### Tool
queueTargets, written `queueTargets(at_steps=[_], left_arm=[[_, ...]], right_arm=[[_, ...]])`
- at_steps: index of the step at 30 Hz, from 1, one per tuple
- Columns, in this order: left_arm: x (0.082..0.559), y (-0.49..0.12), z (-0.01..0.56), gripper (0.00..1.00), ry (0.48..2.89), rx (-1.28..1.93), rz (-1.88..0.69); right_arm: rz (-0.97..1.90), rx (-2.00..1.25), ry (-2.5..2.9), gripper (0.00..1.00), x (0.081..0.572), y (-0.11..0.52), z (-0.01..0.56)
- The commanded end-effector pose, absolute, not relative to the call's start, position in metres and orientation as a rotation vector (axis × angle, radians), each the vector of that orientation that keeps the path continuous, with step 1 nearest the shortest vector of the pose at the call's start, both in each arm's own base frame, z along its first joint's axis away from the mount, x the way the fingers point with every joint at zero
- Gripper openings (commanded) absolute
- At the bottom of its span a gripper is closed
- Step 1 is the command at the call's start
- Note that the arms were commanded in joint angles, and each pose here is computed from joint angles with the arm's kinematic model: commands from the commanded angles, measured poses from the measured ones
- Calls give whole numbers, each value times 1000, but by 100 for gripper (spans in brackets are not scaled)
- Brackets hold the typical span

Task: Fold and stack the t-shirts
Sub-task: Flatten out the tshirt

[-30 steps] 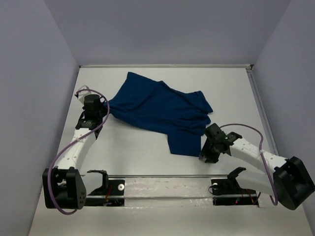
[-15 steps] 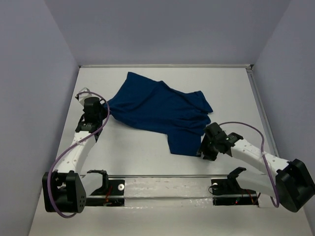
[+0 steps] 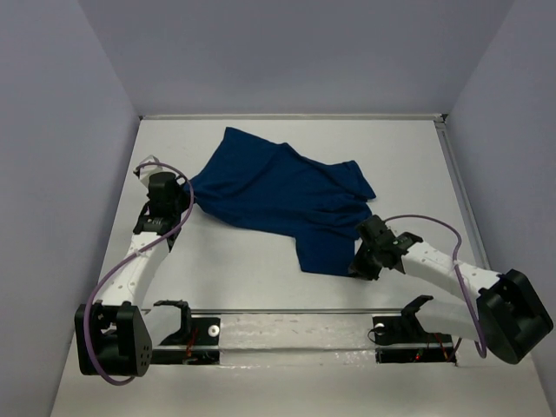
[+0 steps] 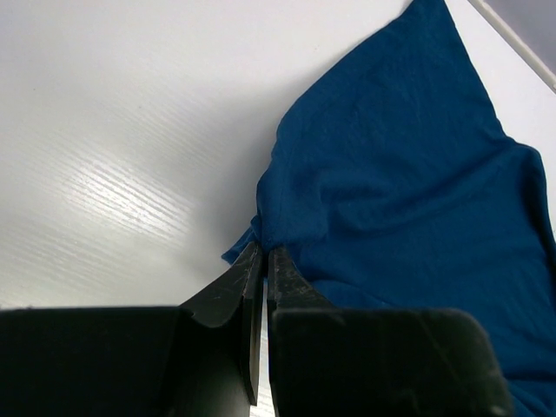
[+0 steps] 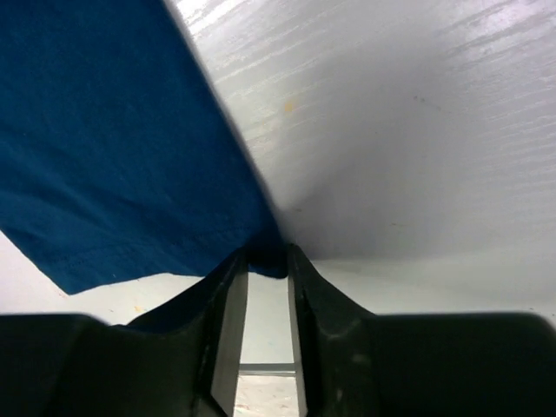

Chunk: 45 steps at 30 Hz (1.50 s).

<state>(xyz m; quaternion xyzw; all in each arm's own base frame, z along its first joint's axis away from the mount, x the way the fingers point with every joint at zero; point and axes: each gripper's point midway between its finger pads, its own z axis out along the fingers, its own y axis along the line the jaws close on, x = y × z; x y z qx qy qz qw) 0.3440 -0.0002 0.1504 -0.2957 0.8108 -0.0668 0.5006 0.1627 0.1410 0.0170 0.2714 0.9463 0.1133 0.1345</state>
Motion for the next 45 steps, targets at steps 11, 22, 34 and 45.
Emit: queueTargets(at_steps=[11, 22, 34, 45], left_arm=[[351, -11, 170, 0, 1914, -709, -267], [361, -61, 456, 0, 1490, -479, -450], [280, -23, 635, 0, 1134, -459, -429], [376, -23, 519, 0, 1406, -513, -360]], right_arm=[[241, 700, 2585, 0, 197, 130, 42], [155, 468, 1834, 0, 239, 51, 426], [170, 407, 1239, 0, 204, -5, 655], [11, 237, 1291, 0, 336, 43, 638]])
